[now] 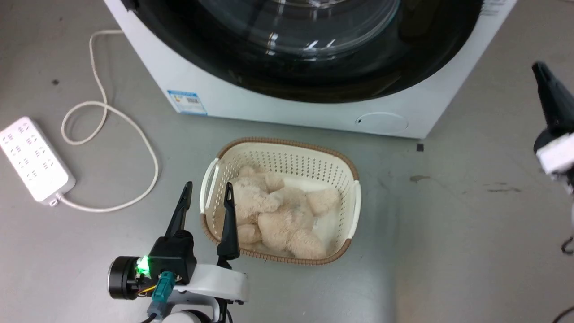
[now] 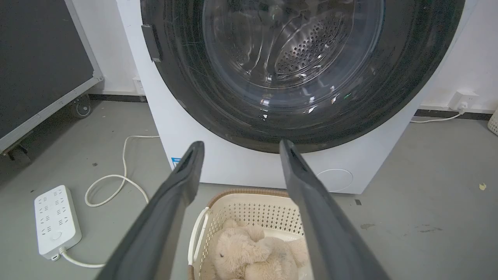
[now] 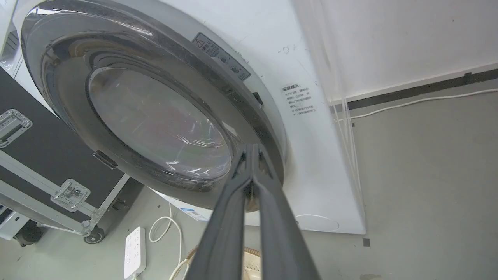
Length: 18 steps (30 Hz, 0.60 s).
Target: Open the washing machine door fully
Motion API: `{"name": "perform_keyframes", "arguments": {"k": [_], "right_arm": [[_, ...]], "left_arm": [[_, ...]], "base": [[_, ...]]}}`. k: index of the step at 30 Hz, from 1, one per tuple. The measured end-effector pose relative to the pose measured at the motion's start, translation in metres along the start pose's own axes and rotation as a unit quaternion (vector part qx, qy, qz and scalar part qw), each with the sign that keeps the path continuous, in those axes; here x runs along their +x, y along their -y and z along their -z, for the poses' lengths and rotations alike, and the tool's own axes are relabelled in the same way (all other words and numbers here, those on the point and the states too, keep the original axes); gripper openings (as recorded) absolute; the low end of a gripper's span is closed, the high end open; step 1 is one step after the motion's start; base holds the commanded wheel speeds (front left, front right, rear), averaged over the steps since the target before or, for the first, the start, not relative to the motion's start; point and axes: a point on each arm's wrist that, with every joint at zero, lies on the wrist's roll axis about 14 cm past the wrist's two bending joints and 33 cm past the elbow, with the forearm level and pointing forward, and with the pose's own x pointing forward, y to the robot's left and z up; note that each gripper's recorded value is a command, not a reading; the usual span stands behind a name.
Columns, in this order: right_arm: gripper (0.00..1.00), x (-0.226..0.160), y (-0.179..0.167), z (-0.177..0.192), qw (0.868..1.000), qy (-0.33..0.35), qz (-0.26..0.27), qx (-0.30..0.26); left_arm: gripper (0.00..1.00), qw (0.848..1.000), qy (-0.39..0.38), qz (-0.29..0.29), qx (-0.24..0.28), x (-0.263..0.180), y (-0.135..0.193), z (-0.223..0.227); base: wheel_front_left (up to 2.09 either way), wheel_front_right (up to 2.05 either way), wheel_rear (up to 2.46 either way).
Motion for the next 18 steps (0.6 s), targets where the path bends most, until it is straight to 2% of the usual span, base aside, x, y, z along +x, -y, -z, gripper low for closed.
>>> {"name": "perform_keyframes", "arguments": {"k": [7, 8, 18], "right_arm": [[0.0, 0.037, 0.007, 0.016, 0.996, -0.061, 0.0, 0.059], [0.0, 0.053, 0.009, 0.016, 0.994, -0.077, -0.001, 0.08], [0.0, 0.11, 0.013, 0.011, 0.981, -0.126, -0.006, 0.15]], "left_arm": [[1.0, 1.0, -0.007, -0.011, -0.001, 0.003, -0.002, 0.007], [1.0, 1.0, -0.007, -0.013, -0.002, 0.005, -0.001, 0.01], [1.0, 1.0, -0.018, -0.018, -0.008, 0.009, 0.002, 0.022]], "base": [[0.0, 0.0, 0.0], [0.0, 0.0, 0.0], [0.0, 0.0, 0.0]]}}
